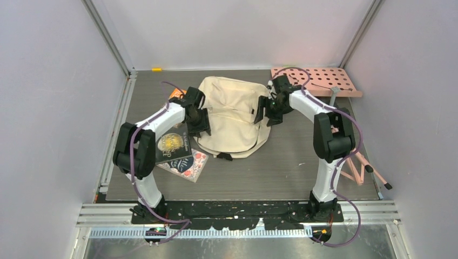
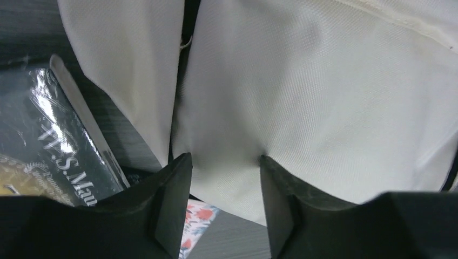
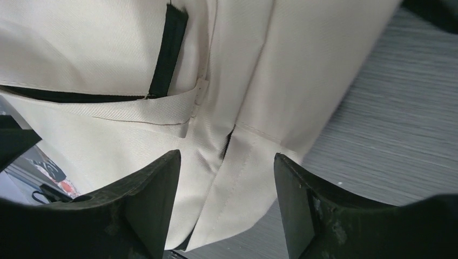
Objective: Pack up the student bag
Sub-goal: Adjust the student bag at the center of the board.
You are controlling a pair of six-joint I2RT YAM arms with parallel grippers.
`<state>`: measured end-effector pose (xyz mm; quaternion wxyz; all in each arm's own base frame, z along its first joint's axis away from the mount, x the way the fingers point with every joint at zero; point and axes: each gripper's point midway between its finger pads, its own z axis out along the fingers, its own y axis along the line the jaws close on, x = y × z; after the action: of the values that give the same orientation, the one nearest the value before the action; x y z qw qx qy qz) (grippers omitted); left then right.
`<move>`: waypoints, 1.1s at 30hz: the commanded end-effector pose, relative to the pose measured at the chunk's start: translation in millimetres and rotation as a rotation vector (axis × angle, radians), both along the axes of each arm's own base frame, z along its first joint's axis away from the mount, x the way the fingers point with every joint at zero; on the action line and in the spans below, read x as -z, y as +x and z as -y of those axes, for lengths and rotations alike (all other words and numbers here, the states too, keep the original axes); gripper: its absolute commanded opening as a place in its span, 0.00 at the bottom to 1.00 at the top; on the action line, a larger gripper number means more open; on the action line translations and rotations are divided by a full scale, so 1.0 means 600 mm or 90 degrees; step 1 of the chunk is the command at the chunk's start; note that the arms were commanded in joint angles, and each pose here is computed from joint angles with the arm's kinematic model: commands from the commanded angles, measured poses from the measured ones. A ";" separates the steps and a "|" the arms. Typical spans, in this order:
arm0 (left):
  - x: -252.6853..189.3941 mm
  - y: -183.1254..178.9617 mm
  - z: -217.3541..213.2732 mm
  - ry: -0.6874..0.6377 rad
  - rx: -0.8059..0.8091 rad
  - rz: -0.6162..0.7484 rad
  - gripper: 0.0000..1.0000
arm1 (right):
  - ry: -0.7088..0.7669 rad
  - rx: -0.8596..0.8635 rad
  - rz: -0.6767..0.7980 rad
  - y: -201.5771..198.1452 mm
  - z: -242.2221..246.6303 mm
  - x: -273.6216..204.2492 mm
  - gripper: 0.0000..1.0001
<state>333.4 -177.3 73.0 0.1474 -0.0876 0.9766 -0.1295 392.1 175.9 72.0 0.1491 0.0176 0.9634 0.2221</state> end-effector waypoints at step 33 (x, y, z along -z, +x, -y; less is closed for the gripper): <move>-0.091 0.089 -0.103 0.112 -0.027 0.145 0.37 | -0.205 -0.046 0.005 -0.097 0.048 -0.001 0.01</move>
<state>382.0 -111.9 120.6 0.2590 -0.0855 0.9617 -0.0264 334.4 154.1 58.7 0.1283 -0.0510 0.9873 0.0783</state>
